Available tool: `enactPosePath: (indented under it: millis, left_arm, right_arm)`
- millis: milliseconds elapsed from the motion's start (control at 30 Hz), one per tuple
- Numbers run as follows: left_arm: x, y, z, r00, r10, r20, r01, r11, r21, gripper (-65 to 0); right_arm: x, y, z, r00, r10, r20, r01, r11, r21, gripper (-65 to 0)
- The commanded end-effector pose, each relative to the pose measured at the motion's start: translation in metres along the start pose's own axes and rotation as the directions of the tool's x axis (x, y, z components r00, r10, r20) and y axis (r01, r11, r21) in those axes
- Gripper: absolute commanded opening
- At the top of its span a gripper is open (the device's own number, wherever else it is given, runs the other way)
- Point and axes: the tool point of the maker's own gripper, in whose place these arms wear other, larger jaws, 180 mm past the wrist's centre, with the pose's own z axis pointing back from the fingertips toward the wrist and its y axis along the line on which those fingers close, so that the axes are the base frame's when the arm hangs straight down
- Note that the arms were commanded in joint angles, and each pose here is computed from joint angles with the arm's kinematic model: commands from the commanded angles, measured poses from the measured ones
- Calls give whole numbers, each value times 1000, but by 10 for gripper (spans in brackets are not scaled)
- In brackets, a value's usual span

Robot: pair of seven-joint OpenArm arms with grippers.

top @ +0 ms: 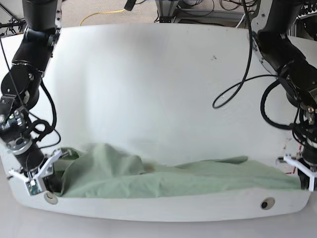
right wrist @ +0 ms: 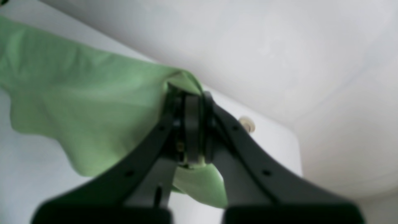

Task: Fold the T-shirt properly
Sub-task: 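Lift the shirt with both grippers and stretch it apart, then drag the held shirt across the table with both grippers, laying it flat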

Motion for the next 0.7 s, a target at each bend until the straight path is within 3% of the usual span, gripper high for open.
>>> enactPosePath:
  millis: [0, 267, 400, 667]
  left_arm:
    - [-7, -2, 8, 1000, -14, 10, 14, 1000, -2, -650]
    - [-107, -20, 34, 982, 2, -191, -12, 999, -52, -650]
    - [-157, -34, 58, 951, -15, -307, -16, 995, -99, -650]
    - [-222, -25, 101, 882, -60, -468, 8, 994, -113, -650]
  right_arm:
    - [-5, 6, 9, 1000, -13, 19, 13, 1000, 1, -650]
    - [-81, 58, 27, 983, -132, -126, 140, 988, 63, -650]
    - [-118, 88, 41, 964, -175, -200, 199, 974, 109, -650]
    - [-170, 142, 72, 917, -245, -314, 308, 936, 172, -650]
